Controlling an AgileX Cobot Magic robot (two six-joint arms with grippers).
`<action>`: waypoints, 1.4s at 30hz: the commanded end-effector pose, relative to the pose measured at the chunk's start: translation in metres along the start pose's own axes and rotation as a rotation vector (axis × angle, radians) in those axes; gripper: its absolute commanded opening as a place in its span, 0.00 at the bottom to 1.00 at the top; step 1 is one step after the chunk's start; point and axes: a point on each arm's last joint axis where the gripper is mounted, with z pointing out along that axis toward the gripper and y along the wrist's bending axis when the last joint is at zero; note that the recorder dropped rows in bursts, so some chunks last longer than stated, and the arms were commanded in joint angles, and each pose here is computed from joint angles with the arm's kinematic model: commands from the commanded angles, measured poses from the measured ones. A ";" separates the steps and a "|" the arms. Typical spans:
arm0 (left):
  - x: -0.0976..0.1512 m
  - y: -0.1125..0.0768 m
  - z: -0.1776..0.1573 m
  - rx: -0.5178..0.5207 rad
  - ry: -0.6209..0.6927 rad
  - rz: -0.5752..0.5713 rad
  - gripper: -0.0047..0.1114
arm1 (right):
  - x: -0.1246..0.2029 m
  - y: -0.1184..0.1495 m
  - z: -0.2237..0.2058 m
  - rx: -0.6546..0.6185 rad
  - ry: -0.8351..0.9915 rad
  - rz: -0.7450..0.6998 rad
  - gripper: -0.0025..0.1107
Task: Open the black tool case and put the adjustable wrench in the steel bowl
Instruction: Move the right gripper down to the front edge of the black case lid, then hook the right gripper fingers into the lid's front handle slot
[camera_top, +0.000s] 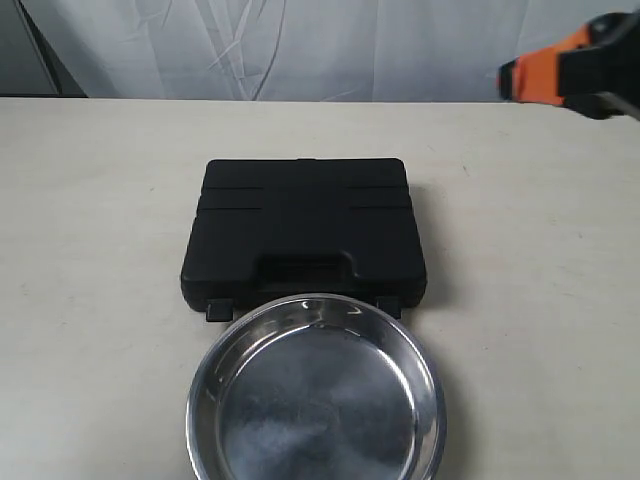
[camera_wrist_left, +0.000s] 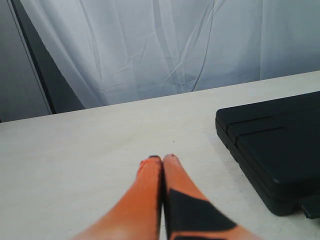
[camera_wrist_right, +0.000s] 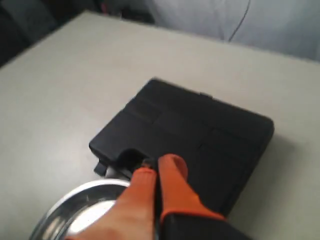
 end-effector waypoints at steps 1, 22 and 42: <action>-0.001 0.000 0.000 0.001 -0.005 -0.003 0.04 | -0.014 -0.022 0.082 0.000 0.348 -0.080 0.01; -0.001 0.000 0.000 0.001 -0.005 -0.003 0.04 | 0.050 0.067 0.286 -0.104 0.910 -0.483 0.01; -0.001 0.000 0.000 0.001 -0.005 -0.003 0.04 | 0.056 0.069 0.289 -0.132 0.926 -0.440 0.41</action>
